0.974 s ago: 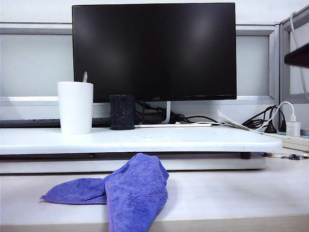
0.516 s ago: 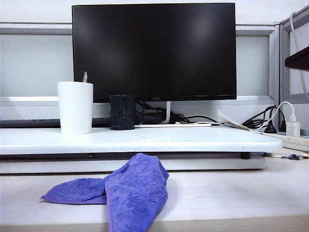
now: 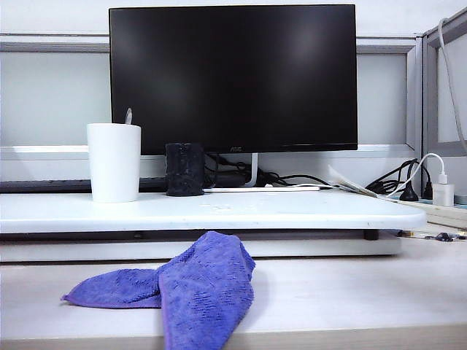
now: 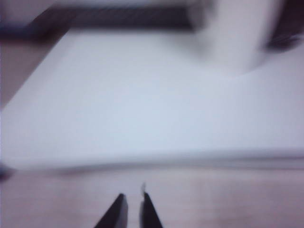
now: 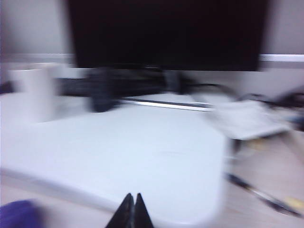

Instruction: Carefully pick up the black cup and pour some water from the black cup into the white cup.

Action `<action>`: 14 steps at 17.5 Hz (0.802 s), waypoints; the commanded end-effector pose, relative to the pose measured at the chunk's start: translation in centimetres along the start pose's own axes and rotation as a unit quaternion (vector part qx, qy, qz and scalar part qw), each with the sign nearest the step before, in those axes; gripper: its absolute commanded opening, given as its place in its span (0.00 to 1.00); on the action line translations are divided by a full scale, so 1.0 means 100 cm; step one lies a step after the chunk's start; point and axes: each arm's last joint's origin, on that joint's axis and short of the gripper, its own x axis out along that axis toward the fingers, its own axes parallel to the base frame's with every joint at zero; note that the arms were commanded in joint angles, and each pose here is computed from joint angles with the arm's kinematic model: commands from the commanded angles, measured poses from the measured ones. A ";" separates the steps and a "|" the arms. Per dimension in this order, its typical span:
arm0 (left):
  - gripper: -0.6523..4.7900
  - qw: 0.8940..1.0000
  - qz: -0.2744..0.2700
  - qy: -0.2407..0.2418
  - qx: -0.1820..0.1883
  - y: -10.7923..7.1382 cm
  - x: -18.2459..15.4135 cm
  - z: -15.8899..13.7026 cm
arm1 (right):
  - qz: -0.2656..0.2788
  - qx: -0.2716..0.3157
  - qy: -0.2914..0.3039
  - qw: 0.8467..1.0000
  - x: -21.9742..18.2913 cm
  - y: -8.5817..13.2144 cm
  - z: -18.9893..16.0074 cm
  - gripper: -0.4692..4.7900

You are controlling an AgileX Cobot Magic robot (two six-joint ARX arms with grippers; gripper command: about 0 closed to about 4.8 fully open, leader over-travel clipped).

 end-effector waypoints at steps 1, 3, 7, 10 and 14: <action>0.22 0.999 0.030 -0.030 -0.006 0.006 0.003 0.000 | -0.053 -0.006 -0.006 0.999 -0.001 -0.010 0.000 0.09; 0.22 0.999 0.035 -0.029 -0.006 0.007 0.003 0.000 | -0.083 -0.008 -0.007 0.996 -0.002 -0.016 0.000 0.09; 0.22 0.999 0.035 -0.029 -0.006 0.007 0.003 0.000 | -0.094 -0.009 -0.008 0.996 -0.003 -0.018 0.000 0.09; 0.22 0.999 0.035 -0.029 -0.006 0.007 0.003 0.000 | -0.094 -0.010 -0.008 0.996 -0.003 -0.018 0.000 0.09; 0.22 0.999 0.035 -0.029 -0.006 0.007 0.003 0.000 | -0.094 -0.009 -0.008 0.996 -0.003 -0.018 0.000 0.09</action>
